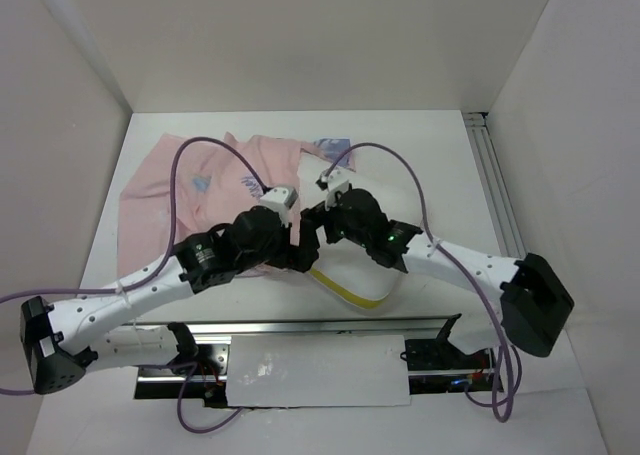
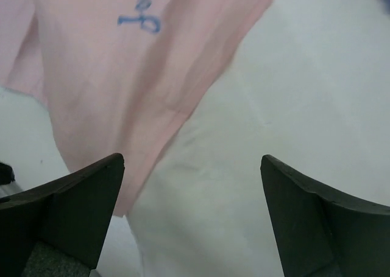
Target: Put the pillow into the pillowcase
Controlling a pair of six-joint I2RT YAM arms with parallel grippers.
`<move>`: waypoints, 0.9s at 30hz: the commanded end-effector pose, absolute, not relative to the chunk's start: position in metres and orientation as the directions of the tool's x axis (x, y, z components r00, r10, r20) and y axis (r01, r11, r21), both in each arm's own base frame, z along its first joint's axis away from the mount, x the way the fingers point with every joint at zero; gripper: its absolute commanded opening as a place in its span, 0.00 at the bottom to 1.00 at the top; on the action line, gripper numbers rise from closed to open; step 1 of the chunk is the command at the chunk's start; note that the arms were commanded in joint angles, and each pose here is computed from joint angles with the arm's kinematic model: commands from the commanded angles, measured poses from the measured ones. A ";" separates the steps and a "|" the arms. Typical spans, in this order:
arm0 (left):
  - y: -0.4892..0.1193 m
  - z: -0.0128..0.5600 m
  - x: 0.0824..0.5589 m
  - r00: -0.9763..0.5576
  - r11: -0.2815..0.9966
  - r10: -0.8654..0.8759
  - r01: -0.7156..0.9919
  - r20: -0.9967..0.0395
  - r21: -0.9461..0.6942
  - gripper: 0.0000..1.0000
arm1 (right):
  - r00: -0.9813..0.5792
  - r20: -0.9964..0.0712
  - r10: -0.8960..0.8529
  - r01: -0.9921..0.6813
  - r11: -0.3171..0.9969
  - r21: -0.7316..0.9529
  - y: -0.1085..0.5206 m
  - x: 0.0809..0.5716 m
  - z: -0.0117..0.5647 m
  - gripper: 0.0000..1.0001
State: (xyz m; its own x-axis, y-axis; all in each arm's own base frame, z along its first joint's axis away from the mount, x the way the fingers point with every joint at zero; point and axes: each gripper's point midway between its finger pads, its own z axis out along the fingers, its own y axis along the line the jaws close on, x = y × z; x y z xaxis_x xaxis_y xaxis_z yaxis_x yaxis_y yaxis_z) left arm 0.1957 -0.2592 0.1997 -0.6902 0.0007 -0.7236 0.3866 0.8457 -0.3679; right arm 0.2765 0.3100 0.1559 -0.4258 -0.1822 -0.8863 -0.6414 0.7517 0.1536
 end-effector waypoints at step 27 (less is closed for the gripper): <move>-0.212 0.159 0.565 -0.592 0.991 0.059 -0.060 -0.804 0.117 0.99 | -0.399 -0.861 -0.316 -0.612 0.791 -0.007 0.186 0.485 0.172 1.00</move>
State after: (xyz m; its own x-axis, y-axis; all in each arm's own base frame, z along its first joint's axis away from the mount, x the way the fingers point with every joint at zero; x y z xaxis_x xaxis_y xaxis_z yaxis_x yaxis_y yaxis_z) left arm 0.5400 -0.2176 0.1208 -0.7029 0.0893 -0.7057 -0.0263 0.9881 0.1513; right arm 0.4790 0.1815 0.1654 -0.4354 -0.2888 -0.8526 -0.5462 0.8376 -0.0048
